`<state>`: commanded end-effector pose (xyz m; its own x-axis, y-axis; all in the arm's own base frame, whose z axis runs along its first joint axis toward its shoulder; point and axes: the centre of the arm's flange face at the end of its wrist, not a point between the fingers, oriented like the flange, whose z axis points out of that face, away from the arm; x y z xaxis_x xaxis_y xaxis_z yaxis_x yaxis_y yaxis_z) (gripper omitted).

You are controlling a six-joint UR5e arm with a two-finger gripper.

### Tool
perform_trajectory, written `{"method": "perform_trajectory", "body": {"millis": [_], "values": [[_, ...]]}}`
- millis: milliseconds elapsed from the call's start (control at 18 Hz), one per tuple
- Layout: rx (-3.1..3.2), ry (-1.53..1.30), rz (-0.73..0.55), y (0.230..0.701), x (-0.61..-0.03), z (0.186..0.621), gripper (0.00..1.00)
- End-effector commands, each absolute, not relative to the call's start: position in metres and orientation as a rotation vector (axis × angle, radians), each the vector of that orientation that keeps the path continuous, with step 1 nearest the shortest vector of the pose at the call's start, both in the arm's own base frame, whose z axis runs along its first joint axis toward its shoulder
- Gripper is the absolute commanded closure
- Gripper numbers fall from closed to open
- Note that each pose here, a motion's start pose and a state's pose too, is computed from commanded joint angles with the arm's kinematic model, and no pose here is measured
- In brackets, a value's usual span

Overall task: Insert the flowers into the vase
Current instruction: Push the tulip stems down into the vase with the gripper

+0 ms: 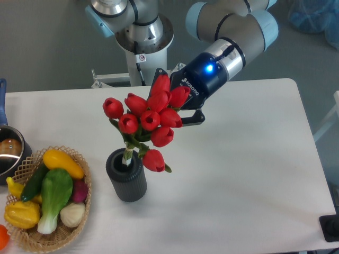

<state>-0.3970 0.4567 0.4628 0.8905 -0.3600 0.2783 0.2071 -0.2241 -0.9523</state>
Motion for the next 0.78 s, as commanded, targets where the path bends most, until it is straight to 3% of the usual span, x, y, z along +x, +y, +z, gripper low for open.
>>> {"method": "perform_trajectory", "body": {"millis": [778], "values": [[-1.839,0.132,-0.562,0.485,-0.371,0.42,0.91]]}}
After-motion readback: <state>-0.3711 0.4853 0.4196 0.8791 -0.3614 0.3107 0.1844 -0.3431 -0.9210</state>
